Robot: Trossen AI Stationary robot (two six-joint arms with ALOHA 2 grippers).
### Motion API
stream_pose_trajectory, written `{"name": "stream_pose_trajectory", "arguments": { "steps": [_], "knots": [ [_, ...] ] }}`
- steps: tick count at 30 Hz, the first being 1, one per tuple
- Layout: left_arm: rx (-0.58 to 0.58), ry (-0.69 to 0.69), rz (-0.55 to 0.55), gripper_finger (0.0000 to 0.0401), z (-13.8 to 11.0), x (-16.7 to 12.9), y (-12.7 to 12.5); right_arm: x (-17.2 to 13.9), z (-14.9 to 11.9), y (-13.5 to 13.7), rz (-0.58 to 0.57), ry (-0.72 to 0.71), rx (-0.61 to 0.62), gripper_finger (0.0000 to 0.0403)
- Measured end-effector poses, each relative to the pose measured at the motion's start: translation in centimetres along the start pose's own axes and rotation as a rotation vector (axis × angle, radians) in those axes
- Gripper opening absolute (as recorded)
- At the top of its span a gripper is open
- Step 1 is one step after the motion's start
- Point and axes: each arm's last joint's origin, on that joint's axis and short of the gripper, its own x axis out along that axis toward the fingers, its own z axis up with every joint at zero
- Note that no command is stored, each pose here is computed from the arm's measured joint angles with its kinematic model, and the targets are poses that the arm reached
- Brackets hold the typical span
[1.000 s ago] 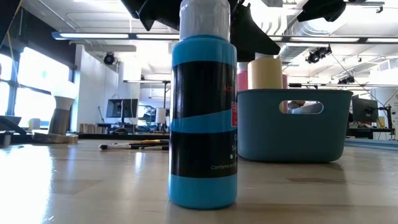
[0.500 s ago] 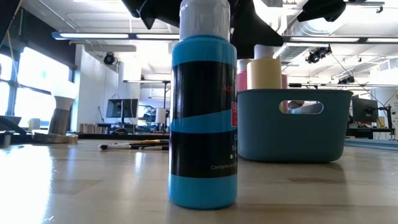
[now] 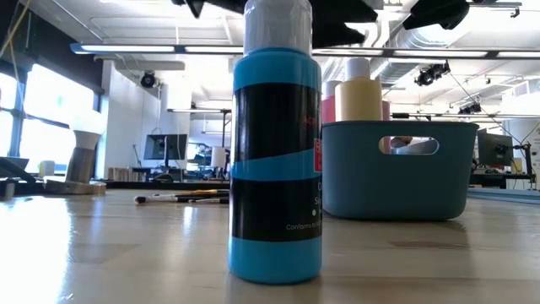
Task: Pick & Place Paint Supplies
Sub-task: Put the large yellow paint bottle into the blue bin
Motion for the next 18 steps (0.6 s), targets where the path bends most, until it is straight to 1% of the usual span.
{"name": "stream_pose_trajectory", "arguments": {
  "steps": [4, 7, 9, 13, 18],
  "knots": [
    [0.007, 0.035, -0.012, 0.0244, 1.0, -1.4, 0.2, 0.0, 0.0, 0.0, 0.0, 0.0, 0.0, 0.0162],
    [0.012, 0.098, -0.068, 0.0242, 1.1, -2.3, 0.2, 0.0, 0.0, 0.0, 0.0, -0.001, 0.0, 0.0162],
    [0.015, 0.143, -0.096, 0.0235, 0.9, -2.7, 0.1, 0.0, 0.0, 0.0, 0.001, -0.003, 0.001, 0.0162],
    [0.017, 0.204, -0.123, 0.0198, 0.3, -2.8, 0.0, 0.0, 0.3, 0.1, 0.01, -0.031, 0.018, 0.0162],
    [0.017, 0.274, -0.16, 0.013, -0.3, -3.0, -0.1, 0.4, 1.0, 0.6, 0.028, -0.088, 0.049, 0.0162]
  ]
}}
